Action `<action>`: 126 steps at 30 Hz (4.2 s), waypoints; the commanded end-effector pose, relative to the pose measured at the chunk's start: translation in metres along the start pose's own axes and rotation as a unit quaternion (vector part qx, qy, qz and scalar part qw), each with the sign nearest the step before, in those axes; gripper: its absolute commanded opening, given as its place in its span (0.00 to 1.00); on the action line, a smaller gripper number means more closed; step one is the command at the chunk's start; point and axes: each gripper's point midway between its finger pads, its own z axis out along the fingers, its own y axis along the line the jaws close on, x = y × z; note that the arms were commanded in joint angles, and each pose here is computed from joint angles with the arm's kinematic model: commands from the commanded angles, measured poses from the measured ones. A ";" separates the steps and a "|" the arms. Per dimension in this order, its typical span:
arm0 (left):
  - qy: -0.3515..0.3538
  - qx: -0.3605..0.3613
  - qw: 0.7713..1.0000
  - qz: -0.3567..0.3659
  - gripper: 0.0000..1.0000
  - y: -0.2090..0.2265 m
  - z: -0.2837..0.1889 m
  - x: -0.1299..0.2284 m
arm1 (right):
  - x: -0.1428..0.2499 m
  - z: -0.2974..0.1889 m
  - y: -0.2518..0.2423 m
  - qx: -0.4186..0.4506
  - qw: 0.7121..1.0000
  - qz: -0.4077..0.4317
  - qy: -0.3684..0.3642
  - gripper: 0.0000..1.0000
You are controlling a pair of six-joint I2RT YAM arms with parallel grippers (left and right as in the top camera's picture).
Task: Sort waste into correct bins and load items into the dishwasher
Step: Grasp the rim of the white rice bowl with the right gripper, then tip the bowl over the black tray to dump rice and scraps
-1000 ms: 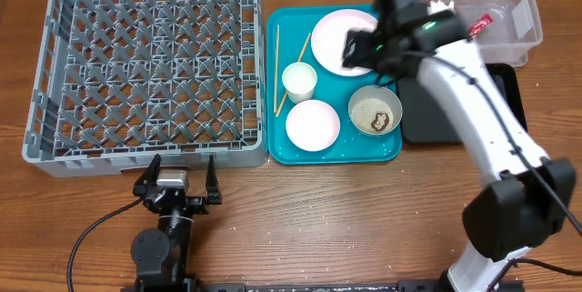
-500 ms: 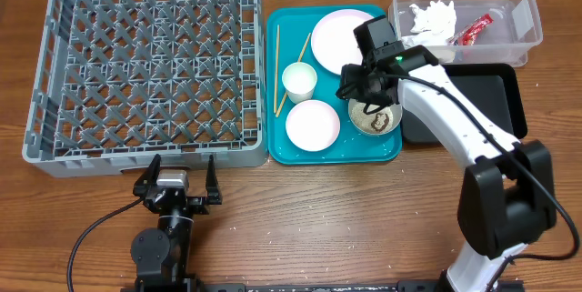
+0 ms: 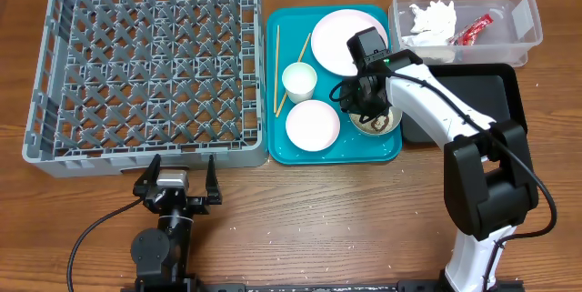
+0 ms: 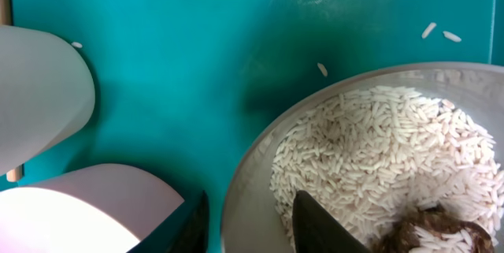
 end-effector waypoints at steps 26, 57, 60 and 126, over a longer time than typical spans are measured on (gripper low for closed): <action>-0.002 -0.005 1.000 0.006 1.00 0.002 0.000 0.000 | -0.020 -0.079 0.034 -0.045 0.999 -0.015 -0.009 0.04; -0.002 -0.005 1.000 0.006 1.00 0.002 0.000 0.000 | -0.053 -0.157 -0.131 -0.469 0.867 0.004 -0.170 0.04; -0.002 -0.005 1.000 0.006 1.00 0.002 0.000 0.000 | -0.048 -0.147 -0.136 -0.481 0.860 0.018 -0.171 0.04; -0.002 -0.005 1.000 0.006 1.00 0.002 0.000 0.000 | -0.079 -0.191 -0.173 -0.566 0.790 0.194 -0.137 0.04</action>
